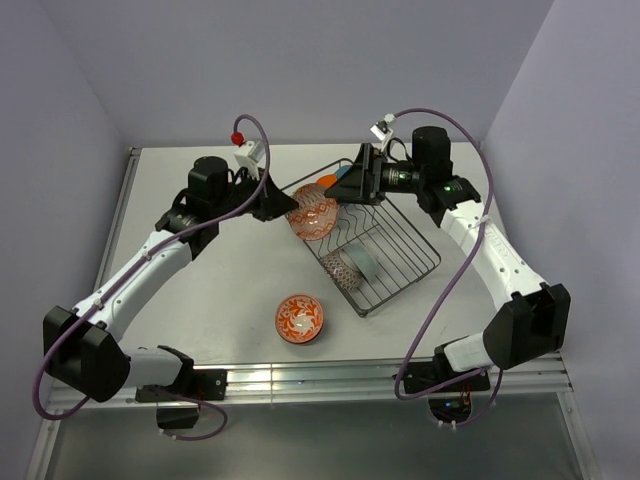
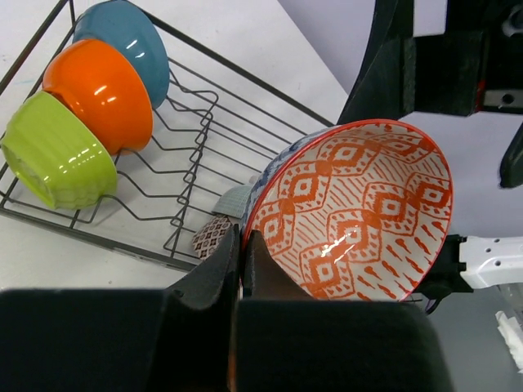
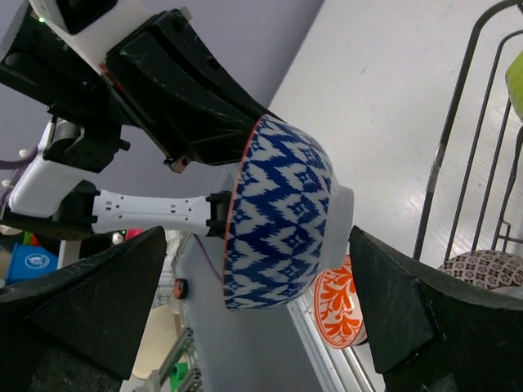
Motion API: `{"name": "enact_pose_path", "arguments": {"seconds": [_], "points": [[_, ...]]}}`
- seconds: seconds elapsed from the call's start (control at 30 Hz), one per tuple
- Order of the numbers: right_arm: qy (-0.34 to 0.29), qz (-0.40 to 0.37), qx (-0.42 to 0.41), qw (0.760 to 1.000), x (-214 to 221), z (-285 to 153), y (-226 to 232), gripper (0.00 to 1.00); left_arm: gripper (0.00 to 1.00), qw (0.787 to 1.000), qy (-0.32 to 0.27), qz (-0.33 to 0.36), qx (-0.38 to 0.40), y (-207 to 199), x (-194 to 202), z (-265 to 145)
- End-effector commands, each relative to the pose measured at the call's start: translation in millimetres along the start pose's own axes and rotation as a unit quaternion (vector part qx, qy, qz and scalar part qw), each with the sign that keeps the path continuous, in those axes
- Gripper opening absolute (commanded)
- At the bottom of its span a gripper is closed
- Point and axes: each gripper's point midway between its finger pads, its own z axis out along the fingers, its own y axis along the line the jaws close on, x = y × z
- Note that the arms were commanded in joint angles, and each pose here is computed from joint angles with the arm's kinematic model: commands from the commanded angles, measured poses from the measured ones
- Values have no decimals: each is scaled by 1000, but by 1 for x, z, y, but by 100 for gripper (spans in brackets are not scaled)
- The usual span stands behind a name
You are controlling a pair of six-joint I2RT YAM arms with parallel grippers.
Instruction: Load the bowls into the dish rack
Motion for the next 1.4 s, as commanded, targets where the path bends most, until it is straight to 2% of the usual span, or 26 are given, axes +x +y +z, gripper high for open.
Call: {"name": "enact_pose_path", "arguments": {"seconds": [0.0,0.47,0.63,0.73,0.83,0.87,0.93,0.97,1.03,1.07,1.1,1.2,1.23,1.27,1.3,1.33,1.37], "points": [[-5,-7,-25,1000,0,0,14,100,0,997,-63,15,49,-30,-40,-6],[37,17,-49,998,19,7,19,100,0,994,-75,-19,72,-31,-44,-9],[45,23,-73,996,20,7,24,86,0,994,-74,-26,79,-32,-41,-9],[45,23,-79,996,20,7,26,74,0,994,-75,-25,82,-34,-42,-10],[44,23,-84,995,19,7,28,54,0,994,-73,-26,80,-32,-40,-9],[44,21,-86,995,19,6,29,37,0,994,-74,-25,80,-32,-40,-10],[46,20,-91,995,19,5,31,18,0,994,-70,-27,80,-31,-38,-9],[44,16,-92,995,17,4,32,0,3,994,-68,-26,80,-31,-37,-9],[45,14,-89,995,13,2,30,0,33,995,-62,-23,77,-29,-34,-9],[43,12,-87,995,12,0,29,0,34,995,-60,-22,76,-29,-33,-9],[41,9,-87,995,11,-1,29,0,47,995,-58,-20,75,-29,-33,-9],[32,-24,-78,996,1,-11,26,0,64,996,-52,-14,66,-25,-31,-11],[41,-9,-62,997,4,-15,19,0,66,997,-44,-16,63,-23,-27,-12],[30,-52,-54,997,-5,-22,16,0,69,997,-42,-10,64,-22,-27,-13],[31,-59,-45,997,-7,-25,10,0,73,997,-39,-9,64,-21,-26,-14],[44,-42,-28,998,0,-29,2,0,77,997,-37,-6,65,-21,-25,-15],[34,-87,-10,996,-8,-36,-6,0,80,997,-34,-1,66,-20,-24,-16]]}}
